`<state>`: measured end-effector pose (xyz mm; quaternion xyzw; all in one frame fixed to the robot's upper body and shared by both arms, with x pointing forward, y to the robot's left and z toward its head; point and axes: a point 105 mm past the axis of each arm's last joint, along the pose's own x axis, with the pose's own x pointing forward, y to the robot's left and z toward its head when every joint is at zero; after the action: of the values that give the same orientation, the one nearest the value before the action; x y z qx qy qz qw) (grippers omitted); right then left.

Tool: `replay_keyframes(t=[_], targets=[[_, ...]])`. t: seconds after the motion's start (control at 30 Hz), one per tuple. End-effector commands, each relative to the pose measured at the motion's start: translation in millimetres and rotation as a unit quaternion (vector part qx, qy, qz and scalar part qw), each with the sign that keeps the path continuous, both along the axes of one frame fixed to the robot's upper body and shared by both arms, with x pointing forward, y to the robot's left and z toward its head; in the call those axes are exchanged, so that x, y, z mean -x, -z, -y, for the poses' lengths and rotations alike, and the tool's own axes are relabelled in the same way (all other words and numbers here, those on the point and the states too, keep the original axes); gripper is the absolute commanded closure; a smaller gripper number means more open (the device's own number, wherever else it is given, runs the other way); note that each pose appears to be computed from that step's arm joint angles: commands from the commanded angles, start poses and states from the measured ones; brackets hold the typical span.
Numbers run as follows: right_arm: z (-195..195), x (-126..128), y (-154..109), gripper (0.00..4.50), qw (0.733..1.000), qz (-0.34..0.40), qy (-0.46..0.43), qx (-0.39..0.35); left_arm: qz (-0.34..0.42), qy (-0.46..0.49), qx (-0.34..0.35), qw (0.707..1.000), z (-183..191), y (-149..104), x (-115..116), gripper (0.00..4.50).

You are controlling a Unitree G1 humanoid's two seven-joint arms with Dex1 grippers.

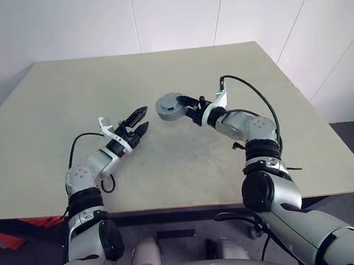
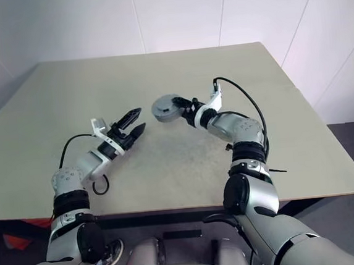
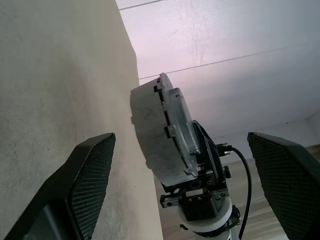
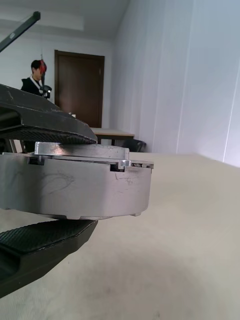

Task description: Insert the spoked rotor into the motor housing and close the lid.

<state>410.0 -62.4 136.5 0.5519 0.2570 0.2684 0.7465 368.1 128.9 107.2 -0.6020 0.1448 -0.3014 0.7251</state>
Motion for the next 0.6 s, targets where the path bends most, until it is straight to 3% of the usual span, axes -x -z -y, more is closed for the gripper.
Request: replay_keyframes(t=[0.03,0.6], targets=[[-5,1,-48,2.31,0.997,0.074,-0.012,-0.037,0.020,0.014,0.019,1.000,8,-14,-2,0.02],[-14,15,-48,2.31,0.994,0.098,-0.037,-0.024,0.041,0.043,0.059,0.997,26,-32,-9,0.02]])
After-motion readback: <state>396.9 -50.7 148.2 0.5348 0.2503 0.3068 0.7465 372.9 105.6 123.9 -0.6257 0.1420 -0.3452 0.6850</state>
